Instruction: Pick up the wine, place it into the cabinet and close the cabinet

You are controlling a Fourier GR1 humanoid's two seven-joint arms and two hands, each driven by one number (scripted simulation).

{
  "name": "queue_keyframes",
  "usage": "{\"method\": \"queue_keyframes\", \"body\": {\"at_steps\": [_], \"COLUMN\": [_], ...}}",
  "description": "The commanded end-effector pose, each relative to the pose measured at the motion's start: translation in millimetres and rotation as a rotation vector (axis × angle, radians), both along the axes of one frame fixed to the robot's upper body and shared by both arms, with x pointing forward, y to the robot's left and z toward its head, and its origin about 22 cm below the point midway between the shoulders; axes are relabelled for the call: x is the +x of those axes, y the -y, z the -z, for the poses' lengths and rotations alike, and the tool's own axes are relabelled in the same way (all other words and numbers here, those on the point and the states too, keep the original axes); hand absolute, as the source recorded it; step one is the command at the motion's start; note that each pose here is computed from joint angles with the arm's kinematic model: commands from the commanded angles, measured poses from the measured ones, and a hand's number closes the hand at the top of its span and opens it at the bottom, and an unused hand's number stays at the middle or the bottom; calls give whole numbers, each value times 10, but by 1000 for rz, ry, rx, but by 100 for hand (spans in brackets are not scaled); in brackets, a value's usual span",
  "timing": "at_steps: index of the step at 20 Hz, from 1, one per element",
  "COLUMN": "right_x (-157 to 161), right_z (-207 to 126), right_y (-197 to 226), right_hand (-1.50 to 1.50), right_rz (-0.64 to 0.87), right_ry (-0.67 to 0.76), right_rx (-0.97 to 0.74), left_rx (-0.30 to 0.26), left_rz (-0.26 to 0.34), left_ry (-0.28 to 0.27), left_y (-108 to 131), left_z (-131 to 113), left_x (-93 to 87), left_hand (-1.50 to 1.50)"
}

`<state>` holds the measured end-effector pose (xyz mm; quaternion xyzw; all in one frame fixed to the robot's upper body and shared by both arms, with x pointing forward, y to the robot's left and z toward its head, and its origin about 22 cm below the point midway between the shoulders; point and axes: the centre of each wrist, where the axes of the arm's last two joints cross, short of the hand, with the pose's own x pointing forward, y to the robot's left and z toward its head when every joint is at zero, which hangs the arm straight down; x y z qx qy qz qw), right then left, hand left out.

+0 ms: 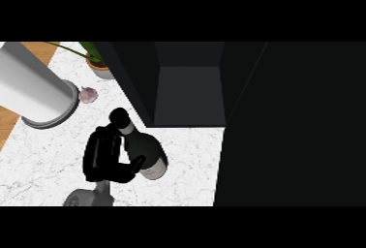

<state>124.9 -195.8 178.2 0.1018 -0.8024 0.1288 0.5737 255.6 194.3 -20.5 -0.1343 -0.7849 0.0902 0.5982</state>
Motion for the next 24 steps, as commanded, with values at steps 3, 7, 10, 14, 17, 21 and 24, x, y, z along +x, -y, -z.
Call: {"method": "queue_keyframes", "body": {"at_steps": [3,7,10,14,17,21,24], "right_x": [-371,-394,-403,-443,-400,-293,-239], "right_z": [-242,-316,-297,-306,-271,-280,-288], "right_y": [113,88,187,187,186,156,162], "right_hand": [-150,-150,-150,-150,-150,-150,-150], "right_rz": [-53,-62,-58,-76,-69,-60,-73], "right_ry": [30,50,51,49,41,45,54], "right_rx": [71,84,53,51,64,68,53], "left_rx": [-18,-20,-5,31,48,88,108], "left_rz": [13,-24,-41,-52,-79,-66,-101], "left_ry": [-14,-75,-86,-108,-128,-133,-156], "left_y": [484,731,804,901,867,1069,1070], "left_z": [-602,-701,-790,-830,-705,-621,-453], "left_x": [-64,146,290,411,591,509,589], "left_hand": [150,150,150,150,150,150,150]}}
